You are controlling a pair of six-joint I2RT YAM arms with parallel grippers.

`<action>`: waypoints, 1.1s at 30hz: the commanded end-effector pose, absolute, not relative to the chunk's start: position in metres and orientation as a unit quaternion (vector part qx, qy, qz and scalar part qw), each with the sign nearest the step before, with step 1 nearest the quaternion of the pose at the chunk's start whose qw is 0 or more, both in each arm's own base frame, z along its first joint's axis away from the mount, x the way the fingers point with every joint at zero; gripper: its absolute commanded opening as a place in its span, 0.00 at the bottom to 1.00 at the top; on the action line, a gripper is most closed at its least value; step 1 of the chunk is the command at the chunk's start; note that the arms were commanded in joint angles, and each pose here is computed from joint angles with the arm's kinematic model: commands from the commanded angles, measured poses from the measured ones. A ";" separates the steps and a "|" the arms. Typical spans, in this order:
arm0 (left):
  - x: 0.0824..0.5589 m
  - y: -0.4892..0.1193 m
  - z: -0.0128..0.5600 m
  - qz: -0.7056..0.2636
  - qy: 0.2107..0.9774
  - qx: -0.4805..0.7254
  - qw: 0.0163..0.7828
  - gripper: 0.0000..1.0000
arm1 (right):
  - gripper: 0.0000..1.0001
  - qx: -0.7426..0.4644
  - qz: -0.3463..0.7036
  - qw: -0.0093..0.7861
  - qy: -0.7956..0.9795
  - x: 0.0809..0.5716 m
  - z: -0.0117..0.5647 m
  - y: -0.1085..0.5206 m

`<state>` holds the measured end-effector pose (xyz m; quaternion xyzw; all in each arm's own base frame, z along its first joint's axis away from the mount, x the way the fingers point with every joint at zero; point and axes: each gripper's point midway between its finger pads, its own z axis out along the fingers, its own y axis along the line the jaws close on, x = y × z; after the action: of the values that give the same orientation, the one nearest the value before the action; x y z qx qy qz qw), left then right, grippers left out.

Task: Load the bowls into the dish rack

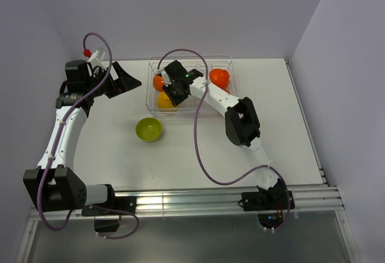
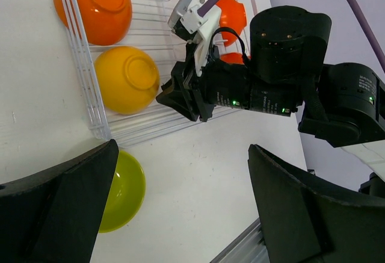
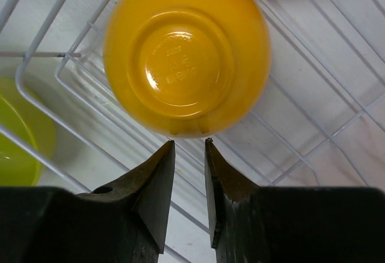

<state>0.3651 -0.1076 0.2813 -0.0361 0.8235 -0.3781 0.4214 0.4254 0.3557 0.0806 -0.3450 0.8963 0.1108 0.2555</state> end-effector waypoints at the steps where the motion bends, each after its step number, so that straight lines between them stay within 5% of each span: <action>1: 0.360 -0.108 0.288 -0.377 0.819 -0.020 0.432 0.95 | 0.34 -0.360 0.128 0.303 0.873 0.426 0.127 0.365; 11: 0.361 -0.110 0.292 -0.383 0.816 -0.013 0.432 0.94 | 0.31 -0.236 0.186 0.398 0.867 0.473 0.191 0.346; 33: 0.363 -0.108 0.287 -0.378 0.821 -0.014 0.427 0.95 | 0.32 -0.261 0.190 0.318 0.891 0.460 0.112 0.381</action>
<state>0.3633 -0.1084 0.2788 -0.0299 0.8257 -0.3786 0.4172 0.4691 0.3651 0.1119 -0.2507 0.8964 0.1736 0.3217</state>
